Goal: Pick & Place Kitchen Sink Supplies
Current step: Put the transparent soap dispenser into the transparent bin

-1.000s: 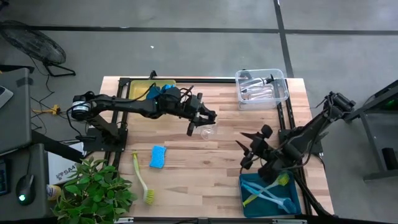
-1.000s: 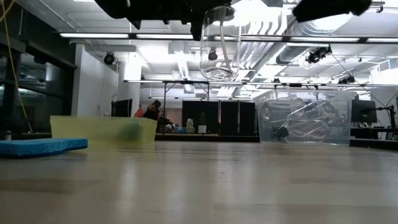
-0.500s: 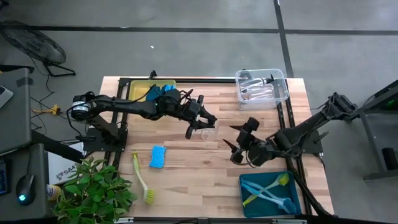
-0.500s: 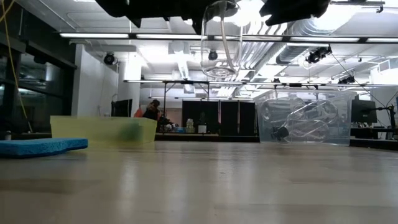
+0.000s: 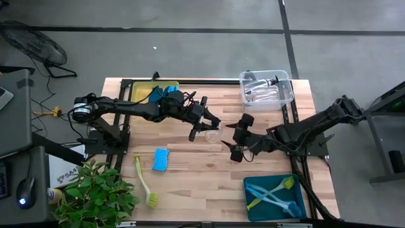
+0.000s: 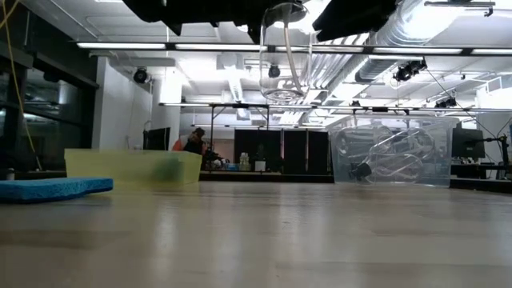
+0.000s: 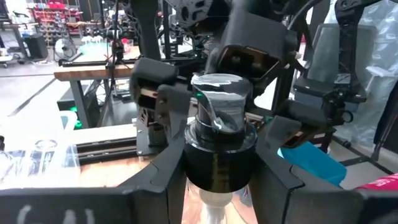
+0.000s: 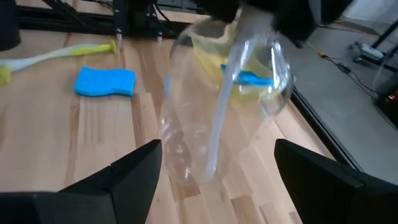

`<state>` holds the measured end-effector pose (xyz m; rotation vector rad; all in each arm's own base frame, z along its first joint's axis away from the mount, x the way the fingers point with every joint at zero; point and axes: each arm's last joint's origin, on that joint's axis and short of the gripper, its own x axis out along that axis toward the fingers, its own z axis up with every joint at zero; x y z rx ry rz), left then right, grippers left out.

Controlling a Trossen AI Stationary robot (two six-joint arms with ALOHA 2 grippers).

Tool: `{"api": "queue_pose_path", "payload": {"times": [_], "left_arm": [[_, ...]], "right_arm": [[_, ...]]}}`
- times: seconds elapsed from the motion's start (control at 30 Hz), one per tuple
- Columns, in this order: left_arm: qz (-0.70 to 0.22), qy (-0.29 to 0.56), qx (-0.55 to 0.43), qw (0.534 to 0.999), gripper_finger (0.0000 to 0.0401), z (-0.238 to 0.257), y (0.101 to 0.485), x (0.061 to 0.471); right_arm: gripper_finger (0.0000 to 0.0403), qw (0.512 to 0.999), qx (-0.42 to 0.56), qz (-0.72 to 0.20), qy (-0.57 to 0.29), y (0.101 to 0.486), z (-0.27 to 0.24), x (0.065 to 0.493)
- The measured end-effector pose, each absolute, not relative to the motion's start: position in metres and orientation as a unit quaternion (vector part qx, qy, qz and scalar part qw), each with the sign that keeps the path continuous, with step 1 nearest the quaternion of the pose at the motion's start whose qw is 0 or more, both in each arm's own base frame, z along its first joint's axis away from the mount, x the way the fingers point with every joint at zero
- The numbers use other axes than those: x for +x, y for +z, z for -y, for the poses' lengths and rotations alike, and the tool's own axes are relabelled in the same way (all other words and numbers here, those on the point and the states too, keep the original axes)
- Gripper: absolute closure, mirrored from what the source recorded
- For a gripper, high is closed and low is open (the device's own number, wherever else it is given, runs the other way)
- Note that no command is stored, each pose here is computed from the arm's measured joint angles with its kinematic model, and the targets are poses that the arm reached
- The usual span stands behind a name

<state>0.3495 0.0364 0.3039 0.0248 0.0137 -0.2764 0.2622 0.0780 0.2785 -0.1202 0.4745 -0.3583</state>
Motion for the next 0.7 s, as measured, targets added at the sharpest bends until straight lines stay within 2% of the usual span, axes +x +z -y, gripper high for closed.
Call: {"api": "queue_pose_path", "payload": {"times": [0.2, 0.7], "left_arm": [[-0.005, -0.139, 0.025, 0.99, 0.0273, -0.036, 0.304, 0.35], [-0.002, -0.165, 0.05, 0.985, 0.0273, -0.035, 0.304, 0.349]], "right_arm": [[0.0098, 0.96, -0.055, -0.226, -0.156, 0.282, -0.059, 0.272], [0.0097, 0.974, -0.033, -0.223, -0.037, 0.285, -0.032, 0.282]]}}
